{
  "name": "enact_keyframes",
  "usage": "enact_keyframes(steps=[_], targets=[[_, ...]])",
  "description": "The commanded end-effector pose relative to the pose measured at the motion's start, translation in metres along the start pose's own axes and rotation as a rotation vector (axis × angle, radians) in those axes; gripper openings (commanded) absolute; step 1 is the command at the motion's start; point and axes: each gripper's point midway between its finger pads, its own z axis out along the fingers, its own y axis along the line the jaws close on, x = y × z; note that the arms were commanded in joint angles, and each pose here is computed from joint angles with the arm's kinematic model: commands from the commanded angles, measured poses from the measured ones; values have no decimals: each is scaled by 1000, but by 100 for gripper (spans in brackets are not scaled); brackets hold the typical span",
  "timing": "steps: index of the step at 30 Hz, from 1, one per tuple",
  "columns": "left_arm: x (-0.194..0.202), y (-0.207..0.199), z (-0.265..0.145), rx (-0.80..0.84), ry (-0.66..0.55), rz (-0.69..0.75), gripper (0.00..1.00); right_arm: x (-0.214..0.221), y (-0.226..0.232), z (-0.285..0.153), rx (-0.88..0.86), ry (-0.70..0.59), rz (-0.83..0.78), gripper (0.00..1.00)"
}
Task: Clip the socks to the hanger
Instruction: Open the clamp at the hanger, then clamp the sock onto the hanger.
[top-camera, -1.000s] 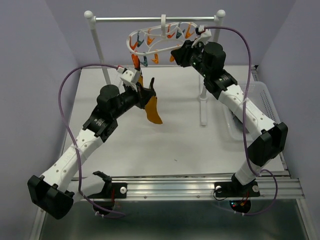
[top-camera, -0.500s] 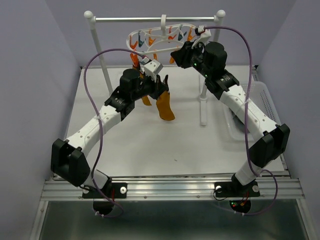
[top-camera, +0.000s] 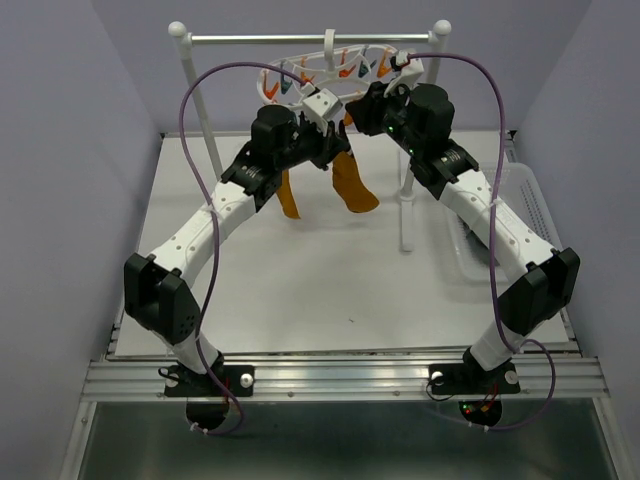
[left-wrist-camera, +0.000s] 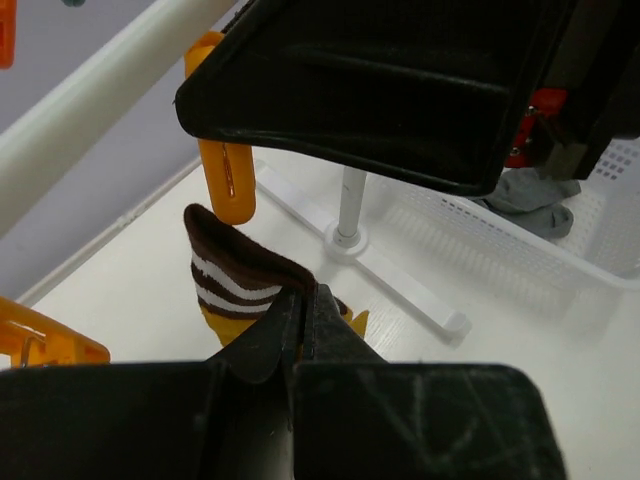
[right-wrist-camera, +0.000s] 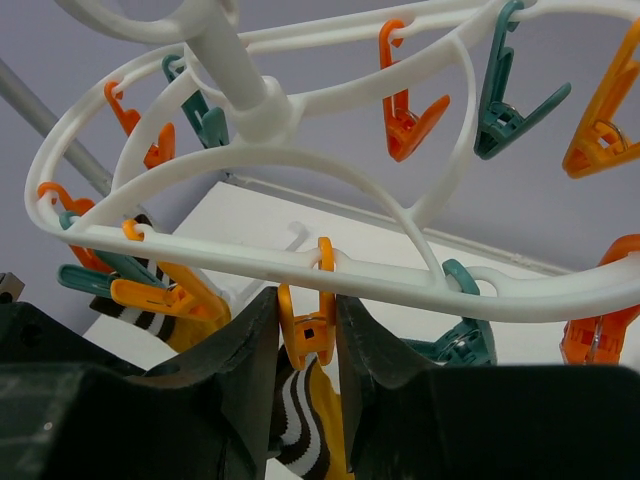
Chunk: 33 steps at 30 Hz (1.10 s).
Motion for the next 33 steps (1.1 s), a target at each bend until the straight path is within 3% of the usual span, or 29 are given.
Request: enact_keyframes(steps=[1, 33], targets=[[-31, 1, 2, 12, -49, 51, 0, -4, -14, -6, 78, 7, -17, 1], [-41, 14, 33, -11, -83, -35, 0, 23, -33, 10, 161, 46, 18, 1]])
